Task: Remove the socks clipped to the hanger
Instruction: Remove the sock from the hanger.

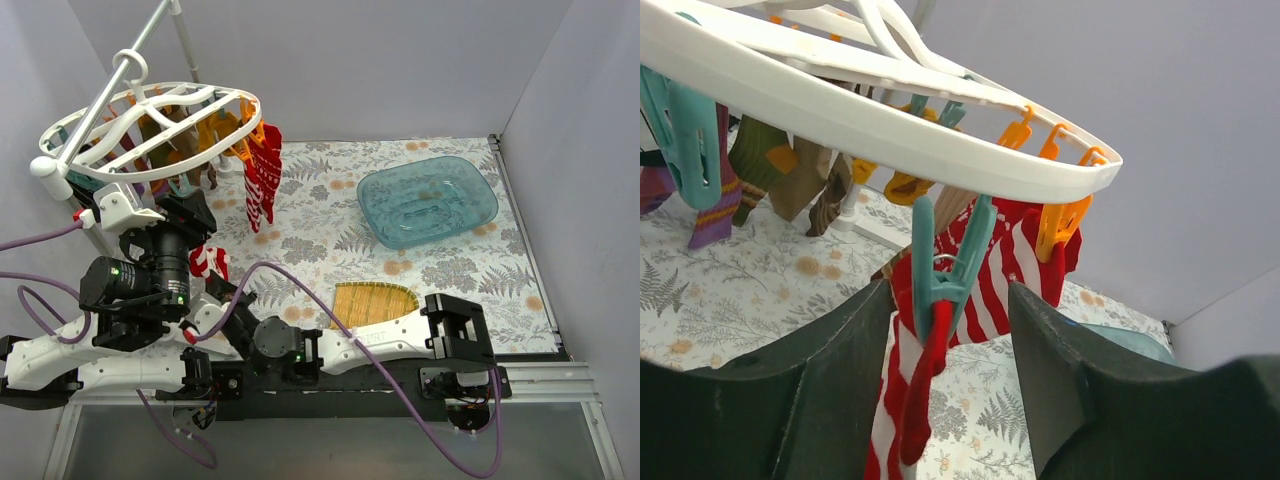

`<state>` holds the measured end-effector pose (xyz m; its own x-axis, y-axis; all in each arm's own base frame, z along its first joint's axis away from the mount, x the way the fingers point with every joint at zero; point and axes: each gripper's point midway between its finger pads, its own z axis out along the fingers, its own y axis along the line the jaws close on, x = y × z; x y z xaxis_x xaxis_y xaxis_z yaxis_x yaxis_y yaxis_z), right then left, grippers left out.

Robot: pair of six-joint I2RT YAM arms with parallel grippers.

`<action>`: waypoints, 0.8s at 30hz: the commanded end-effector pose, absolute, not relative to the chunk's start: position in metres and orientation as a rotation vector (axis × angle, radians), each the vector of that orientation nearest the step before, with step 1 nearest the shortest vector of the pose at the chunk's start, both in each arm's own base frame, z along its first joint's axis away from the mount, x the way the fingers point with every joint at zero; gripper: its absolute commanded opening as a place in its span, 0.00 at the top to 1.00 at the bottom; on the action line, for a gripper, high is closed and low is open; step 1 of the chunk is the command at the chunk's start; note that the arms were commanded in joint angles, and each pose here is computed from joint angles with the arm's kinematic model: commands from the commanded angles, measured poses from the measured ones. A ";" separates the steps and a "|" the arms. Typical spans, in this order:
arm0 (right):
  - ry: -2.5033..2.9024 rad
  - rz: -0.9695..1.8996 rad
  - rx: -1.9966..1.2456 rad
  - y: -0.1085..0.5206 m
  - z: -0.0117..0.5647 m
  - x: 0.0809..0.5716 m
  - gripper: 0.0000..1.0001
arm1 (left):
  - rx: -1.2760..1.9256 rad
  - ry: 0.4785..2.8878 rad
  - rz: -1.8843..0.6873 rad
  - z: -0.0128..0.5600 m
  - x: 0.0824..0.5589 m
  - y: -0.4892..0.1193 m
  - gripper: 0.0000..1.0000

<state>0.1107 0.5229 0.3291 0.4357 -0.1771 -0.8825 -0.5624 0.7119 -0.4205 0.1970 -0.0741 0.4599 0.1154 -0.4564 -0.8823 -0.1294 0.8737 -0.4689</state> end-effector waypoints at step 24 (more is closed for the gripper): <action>1.025 0.249 -0.746 0.529 0.361 0.082 0.99 | -0.588 1.481 -0.185 0.448 0.192 -0.054 0.74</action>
